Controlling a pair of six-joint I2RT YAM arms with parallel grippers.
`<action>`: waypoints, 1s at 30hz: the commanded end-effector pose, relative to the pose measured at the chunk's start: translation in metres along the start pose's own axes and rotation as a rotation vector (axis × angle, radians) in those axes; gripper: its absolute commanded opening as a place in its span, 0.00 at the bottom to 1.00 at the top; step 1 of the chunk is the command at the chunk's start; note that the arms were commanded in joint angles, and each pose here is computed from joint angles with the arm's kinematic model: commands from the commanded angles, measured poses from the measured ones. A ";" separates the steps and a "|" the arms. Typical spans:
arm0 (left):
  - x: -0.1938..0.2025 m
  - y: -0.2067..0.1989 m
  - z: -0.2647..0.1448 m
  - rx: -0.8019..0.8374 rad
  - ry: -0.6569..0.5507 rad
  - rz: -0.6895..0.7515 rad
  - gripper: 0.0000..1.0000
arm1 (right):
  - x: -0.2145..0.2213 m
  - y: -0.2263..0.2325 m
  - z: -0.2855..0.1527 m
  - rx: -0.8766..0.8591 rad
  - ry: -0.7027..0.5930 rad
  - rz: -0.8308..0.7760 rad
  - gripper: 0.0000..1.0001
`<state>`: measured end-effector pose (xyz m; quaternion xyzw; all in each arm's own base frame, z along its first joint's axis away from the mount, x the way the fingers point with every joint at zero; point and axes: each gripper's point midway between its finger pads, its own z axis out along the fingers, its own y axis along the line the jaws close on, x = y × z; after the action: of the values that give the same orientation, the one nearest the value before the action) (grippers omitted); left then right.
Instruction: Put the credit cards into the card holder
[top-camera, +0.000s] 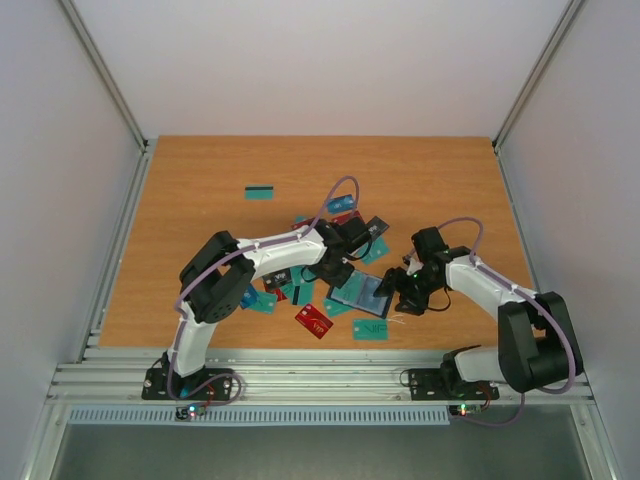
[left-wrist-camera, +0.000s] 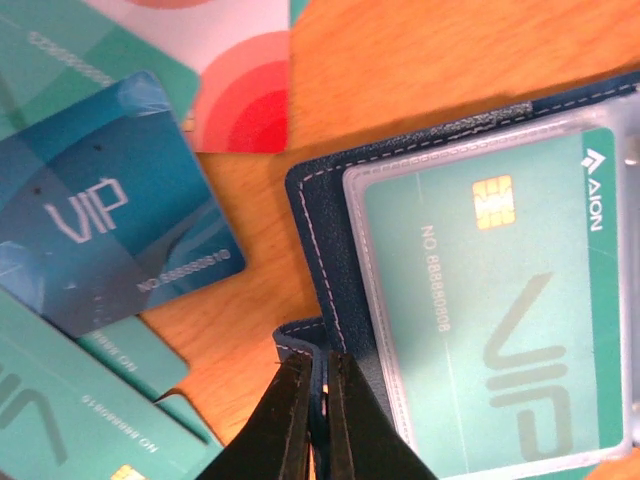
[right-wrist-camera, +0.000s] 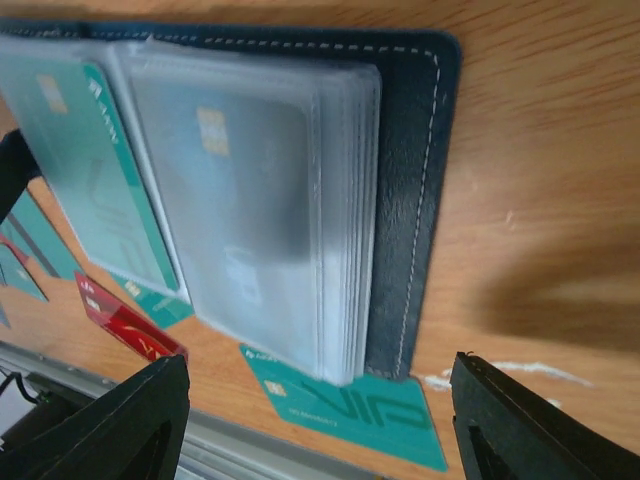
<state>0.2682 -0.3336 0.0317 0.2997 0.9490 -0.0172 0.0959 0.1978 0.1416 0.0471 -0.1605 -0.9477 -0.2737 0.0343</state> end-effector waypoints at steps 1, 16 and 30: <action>-0.001 -0.022 -0.003 0.121 -0.013 0.025 0.00 | -0.011 -0.001 0.009 -0.057 -0.014 0.047 0.73; 0.006 -0.044 0.010 0.234 0.051 0.064 0.00 | -0.015 0.010 0.020 -0.235 -0.025 0.047 0.69; 0.005 -0.045 0.012 0.235 0.059 0.067 0.00 | -0.012 0.054 -0.018 -0.406 -0.056 -0.034 0.65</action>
<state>0.2483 -0.3515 0.0249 0.3260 0.9402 -0.0874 0.0469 0.2113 0.1585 0.0567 -0.1868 -0.8964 -0.4019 0.0017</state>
